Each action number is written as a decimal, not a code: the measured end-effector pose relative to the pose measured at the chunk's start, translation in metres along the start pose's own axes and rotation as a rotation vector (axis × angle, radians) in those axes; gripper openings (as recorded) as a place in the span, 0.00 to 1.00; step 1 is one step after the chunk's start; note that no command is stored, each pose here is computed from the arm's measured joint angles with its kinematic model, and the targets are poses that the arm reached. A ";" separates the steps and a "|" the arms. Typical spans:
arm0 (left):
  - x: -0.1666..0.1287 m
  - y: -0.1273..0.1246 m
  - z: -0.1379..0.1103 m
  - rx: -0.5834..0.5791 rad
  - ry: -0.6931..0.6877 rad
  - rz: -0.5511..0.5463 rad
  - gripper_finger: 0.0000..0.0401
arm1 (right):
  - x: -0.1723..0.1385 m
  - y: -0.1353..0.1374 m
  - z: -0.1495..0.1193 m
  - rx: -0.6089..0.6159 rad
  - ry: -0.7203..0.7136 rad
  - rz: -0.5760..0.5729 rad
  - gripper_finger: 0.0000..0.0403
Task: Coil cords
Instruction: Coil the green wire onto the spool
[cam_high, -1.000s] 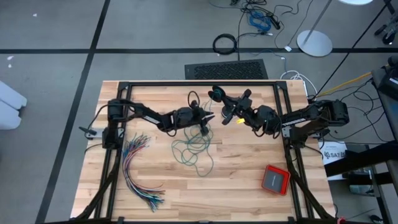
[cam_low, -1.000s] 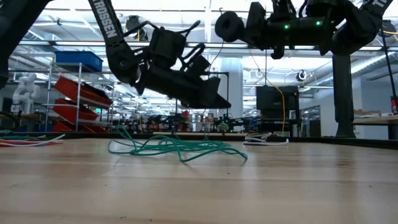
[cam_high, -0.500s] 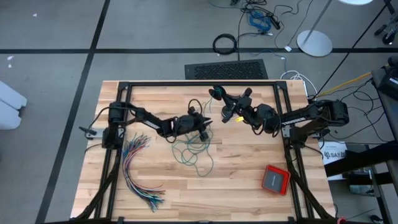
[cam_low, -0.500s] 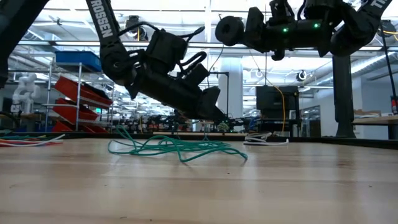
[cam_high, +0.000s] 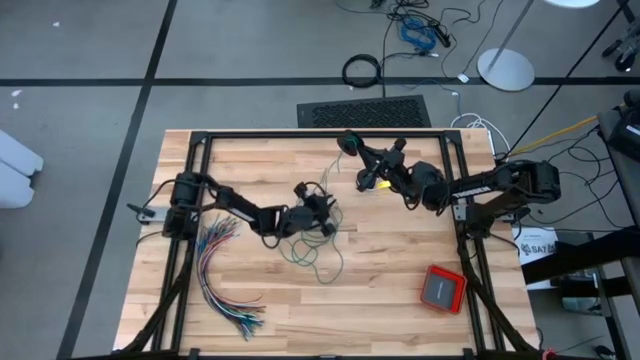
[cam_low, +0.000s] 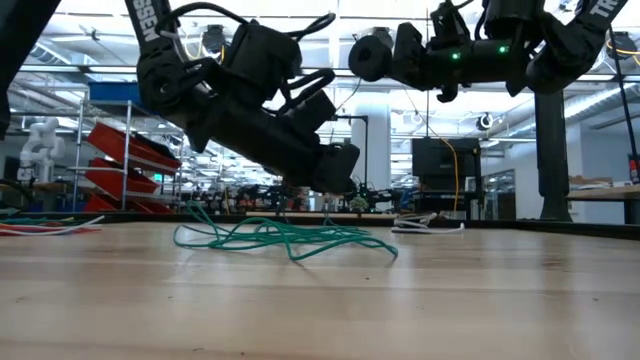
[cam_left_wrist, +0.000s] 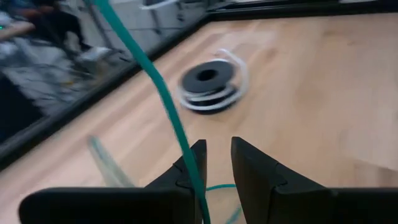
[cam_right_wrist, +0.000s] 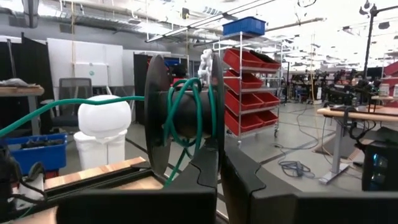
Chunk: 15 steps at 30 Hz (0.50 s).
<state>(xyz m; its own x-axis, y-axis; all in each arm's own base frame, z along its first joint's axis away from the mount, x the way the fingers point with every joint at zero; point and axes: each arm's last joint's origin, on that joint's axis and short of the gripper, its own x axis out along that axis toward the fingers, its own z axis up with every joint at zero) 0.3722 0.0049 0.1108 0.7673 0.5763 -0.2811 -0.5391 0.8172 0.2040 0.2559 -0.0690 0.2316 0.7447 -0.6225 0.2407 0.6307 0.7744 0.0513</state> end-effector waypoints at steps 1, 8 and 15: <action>-0.001 -0.001 0.000 0.019 -0.001 0.026 0.20 | 0.000 0.000 -0.001 -0.004 0.008 0.001 0.00; -0.006 -0.005 -0.002 0.070 0.012 0.119 0.20 | 0.000 0.000 -0.002 -0.036 0.018 0.016 0.00; -0.011 -0.007 -0.003 0.102 0.020 0.214 0.20 | 0.001 -0.001 -0.003 -0.046 0.027 0.044 0.00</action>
<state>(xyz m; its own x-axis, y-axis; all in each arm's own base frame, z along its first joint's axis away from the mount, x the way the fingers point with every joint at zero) 0.3664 -0.0069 0.1100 0.6316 0.7374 -0.2393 -0.6503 0.6720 0.3544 0.2570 -0.0706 0.2286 0.7772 -0.5913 0.2152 0.6061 0.7954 -0.0038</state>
